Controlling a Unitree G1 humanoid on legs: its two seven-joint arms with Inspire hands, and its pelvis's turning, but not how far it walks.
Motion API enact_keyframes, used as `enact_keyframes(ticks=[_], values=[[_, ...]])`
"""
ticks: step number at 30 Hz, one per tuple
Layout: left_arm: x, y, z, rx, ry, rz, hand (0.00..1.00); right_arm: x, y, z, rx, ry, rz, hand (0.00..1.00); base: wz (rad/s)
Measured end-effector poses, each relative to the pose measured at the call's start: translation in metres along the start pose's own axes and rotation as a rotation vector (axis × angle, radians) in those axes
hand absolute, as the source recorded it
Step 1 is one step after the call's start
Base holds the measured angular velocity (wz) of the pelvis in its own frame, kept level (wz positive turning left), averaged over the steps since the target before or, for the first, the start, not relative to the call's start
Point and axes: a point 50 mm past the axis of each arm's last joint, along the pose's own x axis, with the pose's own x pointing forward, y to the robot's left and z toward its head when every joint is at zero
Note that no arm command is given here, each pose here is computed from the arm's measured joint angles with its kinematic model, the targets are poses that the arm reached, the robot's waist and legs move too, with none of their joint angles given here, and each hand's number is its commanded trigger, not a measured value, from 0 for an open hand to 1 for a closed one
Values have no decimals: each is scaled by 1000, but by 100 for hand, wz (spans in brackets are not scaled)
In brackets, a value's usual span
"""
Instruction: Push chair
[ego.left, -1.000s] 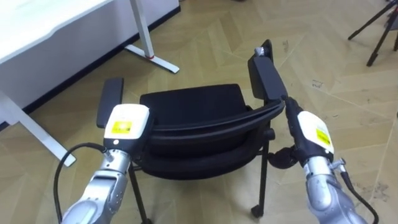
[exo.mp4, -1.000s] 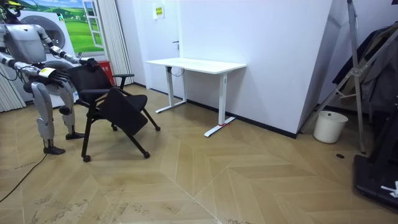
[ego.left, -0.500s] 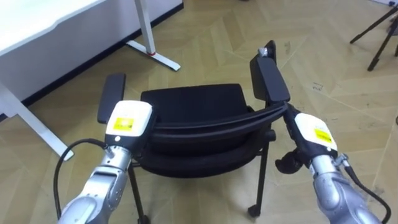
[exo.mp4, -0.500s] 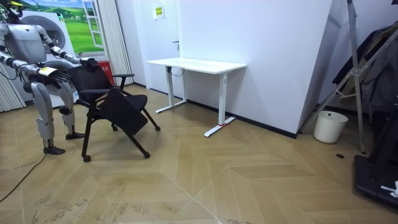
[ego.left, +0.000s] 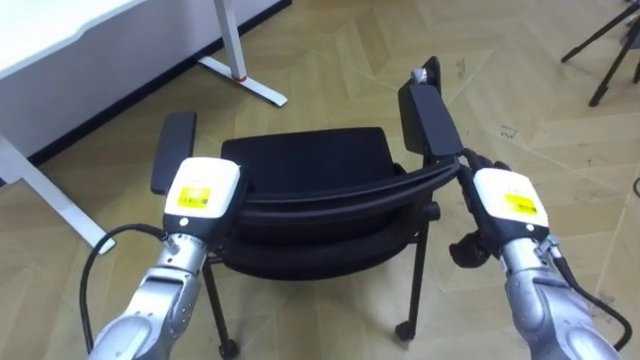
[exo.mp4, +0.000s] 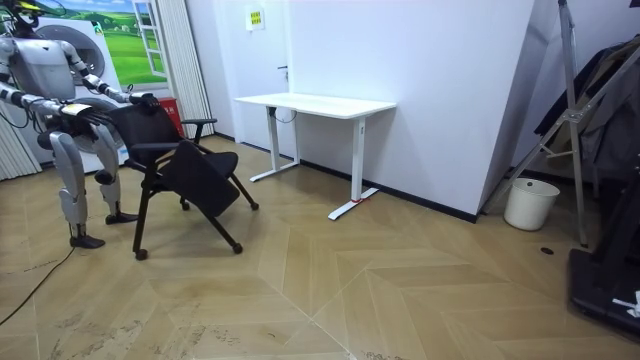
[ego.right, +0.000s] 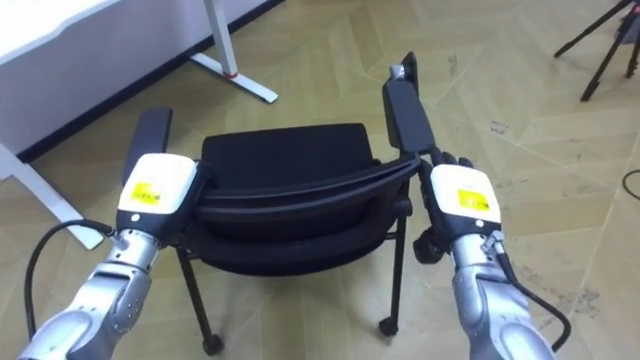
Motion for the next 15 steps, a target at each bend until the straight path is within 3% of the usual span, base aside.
enact_keyframes(ticks=[10, 15], values=[[-1, -5, 8, -5, -17, -26, 100, -4, 2, 36, 131, -133, -63, 0, 5], [-5, -9, 11, -20, -10, -40, 100, -4, 7, 30, 225, -89, -53, 0, 3]])
